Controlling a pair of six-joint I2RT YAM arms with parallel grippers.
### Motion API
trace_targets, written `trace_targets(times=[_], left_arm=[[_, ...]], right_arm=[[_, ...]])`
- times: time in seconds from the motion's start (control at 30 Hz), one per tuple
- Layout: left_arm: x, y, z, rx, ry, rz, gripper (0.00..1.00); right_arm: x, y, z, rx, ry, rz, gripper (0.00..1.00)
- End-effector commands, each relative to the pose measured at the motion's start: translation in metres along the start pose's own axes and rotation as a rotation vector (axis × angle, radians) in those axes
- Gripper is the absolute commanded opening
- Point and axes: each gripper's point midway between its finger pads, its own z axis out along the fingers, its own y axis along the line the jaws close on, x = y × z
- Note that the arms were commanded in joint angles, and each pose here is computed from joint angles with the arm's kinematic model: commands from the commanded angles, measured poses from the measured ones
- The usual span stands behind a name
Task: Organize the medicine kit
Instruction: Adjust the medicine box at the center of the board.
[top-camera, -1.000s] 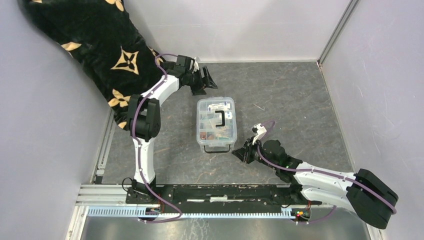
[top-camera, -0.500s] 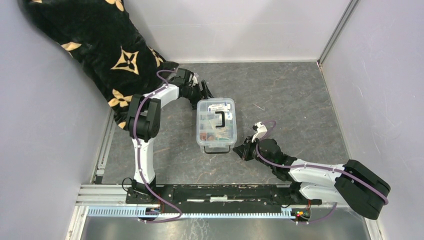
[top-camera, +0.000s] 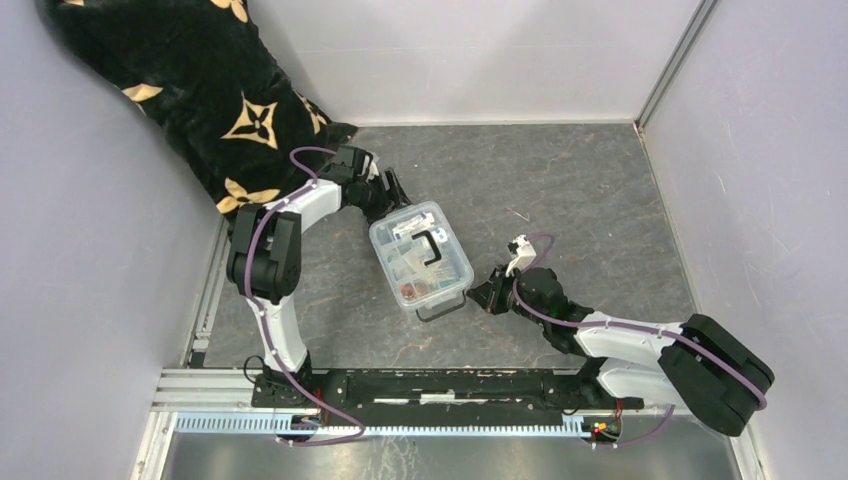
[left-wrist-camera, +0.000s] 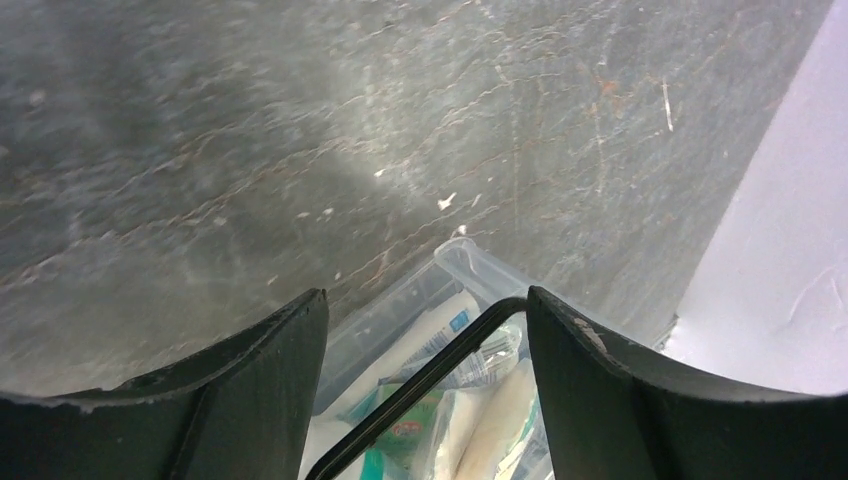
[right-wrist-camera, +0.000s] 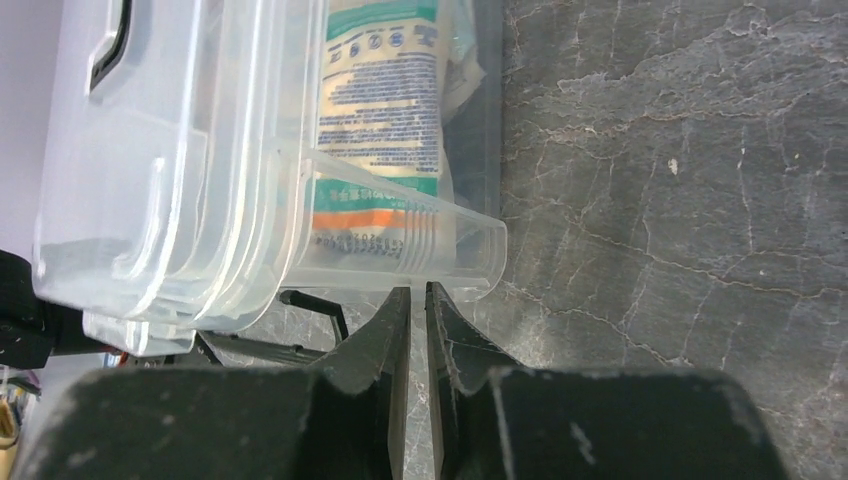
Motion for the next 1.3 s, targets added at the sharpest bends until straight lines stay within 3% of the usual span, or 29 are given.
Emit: trace_targets(times=[0.0,0.27,0.73,0.97,1.27], left_arm=[[0.034,0.008,-0.019,-0.07,0.038,0.016,0.78],[0.054,0.035,-0.039,-0.172,-0.025,-0.048,0.78],[0.084,0.07,-0.069,-0.285,-0.078,-0.069,0.78],[0.094,0.074,-0.078,-0.29,-0.082,-0.06,0.78],[0.1,0.071,-0.08,-0.264,-0.073,-0.051,0.78]], right_arm=[[-0.049,0.024,0.011,-0.064,-0.116,0.01,0.15],[-0.039,-0.007,-0.002,0.058,-0.101,0.015,0.14],[0.035,-0.024,-0.029,0.092,0.087,0.167,0.15],[0.048,0.004,-0.036,-0.068,0.129,0.286,0.16],[0.019,0.038,-0.024,-0.18,0.082,0.329,0.16]])
